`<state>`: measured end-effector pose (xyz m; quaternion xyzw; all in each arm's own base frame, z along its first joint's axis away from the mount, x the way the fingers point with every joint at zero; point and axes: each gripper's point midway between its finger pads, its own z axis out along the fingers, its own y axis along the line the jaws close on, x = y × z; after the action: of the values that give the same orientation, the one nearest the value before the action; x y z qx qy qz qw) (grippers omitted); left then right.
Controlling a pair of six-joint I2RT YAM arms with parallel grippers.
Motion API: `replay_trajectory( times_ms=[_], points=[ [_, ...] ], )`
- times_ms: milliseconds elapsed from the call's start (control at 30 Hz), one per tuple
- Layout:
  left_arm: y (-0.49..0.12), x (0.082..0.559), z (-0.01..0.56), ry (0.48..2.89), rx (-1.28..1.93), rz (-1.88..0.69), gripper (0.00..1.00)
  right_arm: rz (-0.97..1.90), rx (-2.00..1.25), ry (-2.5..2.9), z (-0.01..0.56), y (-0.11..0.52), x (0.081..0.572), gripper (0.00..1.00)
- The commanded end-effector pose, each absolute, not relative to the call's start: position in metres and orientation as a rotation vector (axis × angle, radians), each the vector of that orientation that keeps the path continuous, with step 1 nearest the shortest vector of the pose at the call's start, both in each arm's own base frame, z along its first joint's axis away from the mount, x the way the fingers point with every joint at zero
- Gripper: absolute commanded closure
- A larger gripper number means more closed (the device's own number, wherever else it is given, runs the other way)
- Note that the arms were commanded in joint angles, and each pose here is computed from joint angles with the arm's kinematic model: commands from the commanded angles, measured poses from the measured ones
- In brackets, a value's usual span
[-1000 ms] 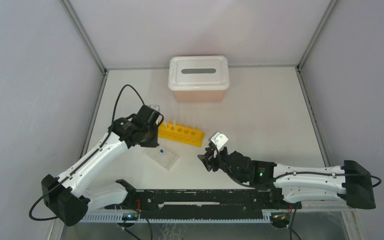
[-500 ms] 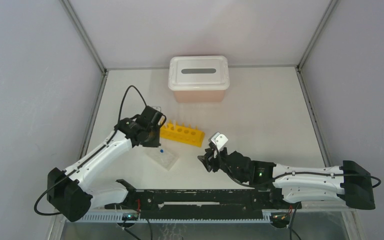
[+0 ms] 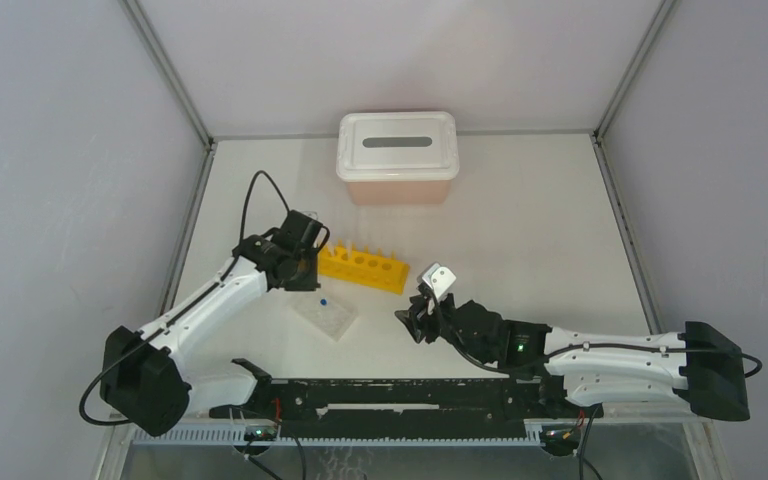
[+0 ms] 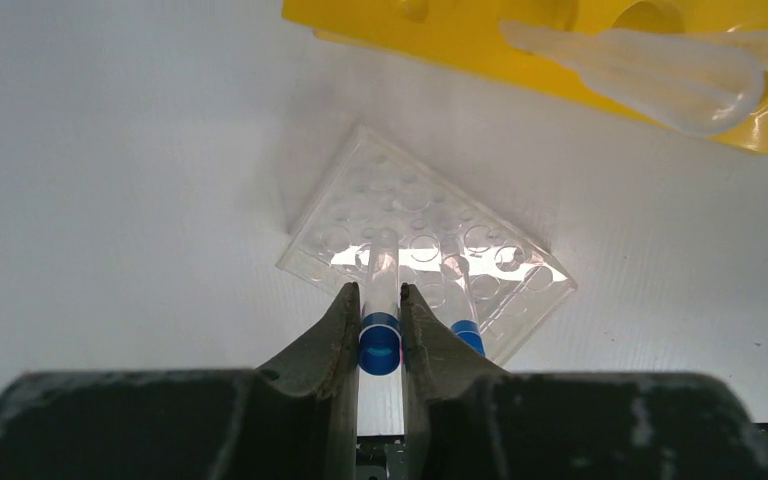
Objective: Organize the chemistry lab equipment
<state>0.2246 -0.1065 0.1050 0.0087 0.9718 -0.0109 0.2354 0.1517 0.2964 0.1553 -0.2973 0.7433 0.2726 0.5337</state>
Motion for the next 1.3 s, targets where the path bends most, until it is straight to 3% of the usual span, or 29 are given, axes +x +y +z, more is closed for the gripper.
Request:
replay_trajectory(
  times_ms=[0, 833, 1267],
  points=[
    [-0.107, 0.231, 0.101, 2.649, 0.044, -0.041, 0.90, 0.696, -0.664, 1.749, 0.165, 0.302, 0.155, 0.49],
    [-0.107, 0.227, 0.087, 2.689, 0.047, -0.046, 0.90, 0.707, -0.661, 1.757, 0.161, 0.302, 0.155, 0.49],
    [-0.106, 0.220, 0.077, 2.720, 0.042, -0.043, 0.77, 0.715, -0.660, 1.762, 0.158, 0.302, 0.155, 0.49]
  ],
)
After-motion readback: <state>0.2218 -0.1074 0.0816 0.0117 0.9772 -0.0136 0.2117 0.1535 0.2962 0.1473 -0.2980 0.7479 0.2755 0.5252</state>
